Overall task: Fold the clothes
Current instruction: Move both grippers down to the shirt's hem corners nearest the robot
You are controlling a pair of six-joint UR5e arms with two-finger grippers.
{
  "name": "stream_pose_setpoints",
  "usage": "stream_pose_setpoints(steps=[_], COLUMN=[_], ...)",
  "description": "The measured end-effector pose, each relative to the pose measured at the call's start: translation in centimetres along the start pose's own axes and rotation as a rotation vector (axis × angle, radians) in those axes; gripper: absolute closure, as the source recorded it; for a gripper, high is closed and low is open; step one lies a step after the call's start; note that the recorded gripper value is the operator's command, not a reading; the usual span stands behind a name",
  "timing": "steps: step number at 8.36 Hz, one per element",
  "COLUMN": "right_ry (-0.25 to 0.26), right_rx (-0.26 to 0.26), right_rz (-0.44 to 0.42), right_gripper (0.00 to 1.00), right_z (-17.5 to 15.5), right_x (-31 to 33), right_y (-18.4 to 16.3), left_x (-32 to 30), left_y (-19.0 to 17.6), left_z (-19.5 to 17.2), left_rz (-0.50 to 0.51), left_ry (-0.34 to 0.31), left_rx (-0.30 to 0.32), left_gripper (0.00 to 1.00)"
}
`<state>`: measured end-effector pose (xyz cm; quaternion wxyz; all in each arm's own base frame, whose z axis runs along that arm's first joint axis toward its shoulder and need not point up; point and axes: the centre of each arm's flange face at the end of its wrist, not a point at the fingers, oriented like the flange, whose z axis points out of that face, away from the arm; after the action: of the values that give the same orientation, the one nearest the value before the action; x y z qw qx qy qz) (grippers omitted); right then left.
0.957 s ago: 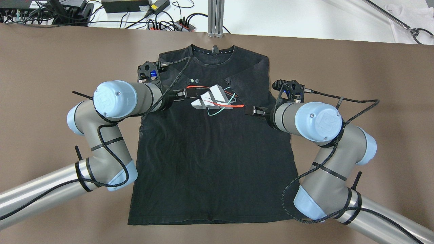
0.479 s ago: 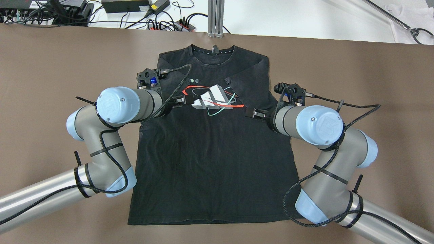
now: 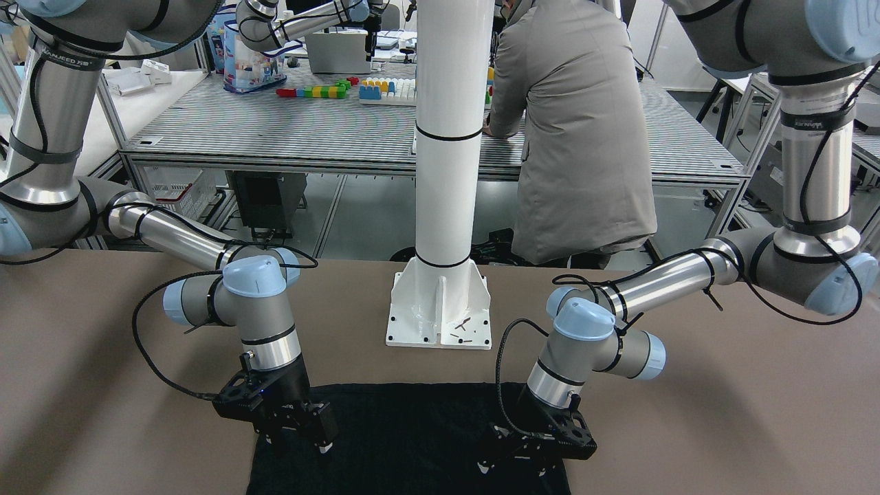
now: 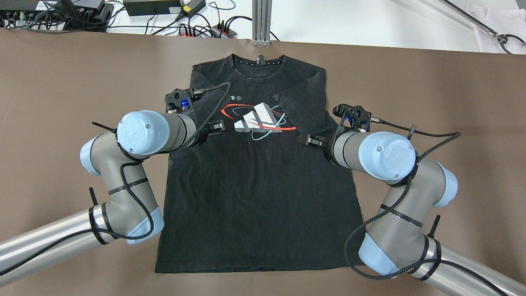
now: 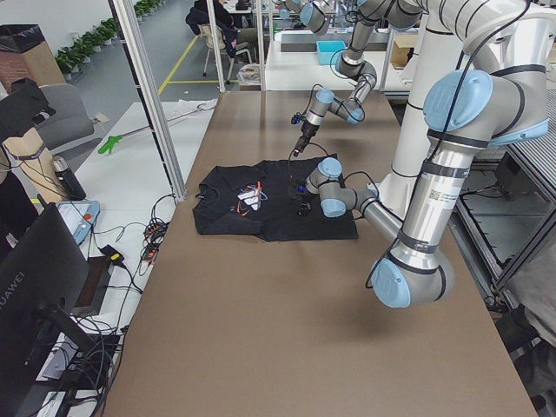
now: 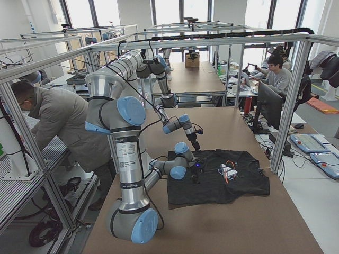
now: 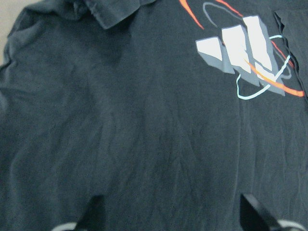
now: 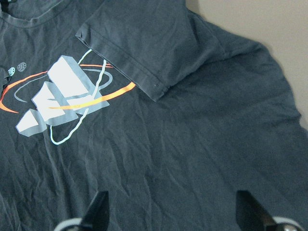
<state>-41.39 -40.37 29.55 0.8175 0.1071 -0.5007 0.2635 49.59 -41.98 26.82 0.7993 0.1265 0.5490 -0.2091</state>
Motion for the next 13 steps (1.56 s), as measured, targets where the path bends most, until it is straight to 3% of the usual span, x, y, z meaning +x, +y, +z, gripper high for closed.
stream_pose_setpoints(steps=[4,7,10,13], right_ry=[0.028,-0.025,-0.032,-0.04], right_rx=[-0.026,-0.04,-0.062,-0.049], right_rz=[0.109,0.124,0.143,0.156], right_gripper=[0.05,0.06,0.06,0.06], right_z=[-0.7,-1.4,-2.1,-2.2], right_x=[3.6,8.8,10.6,10.6], right_y=[2.4,2.9,4.1,4.7], left_x=[-2.8,-6.6,-9.3,-12.1], left_y=[5.4,9.4,13.0,14.6], left_z=[-0.7,-3.5,-5.4,-6.0], left_rz=[-0.034,-0.036,-0.052,-0.055], left_ry=[-0.02,-0.038,-0.061,-0.103], left_rx=[-0.046,-0.059,-0.074,-0.088], left_gripper=[0.0,0.0,0.0,0.0])
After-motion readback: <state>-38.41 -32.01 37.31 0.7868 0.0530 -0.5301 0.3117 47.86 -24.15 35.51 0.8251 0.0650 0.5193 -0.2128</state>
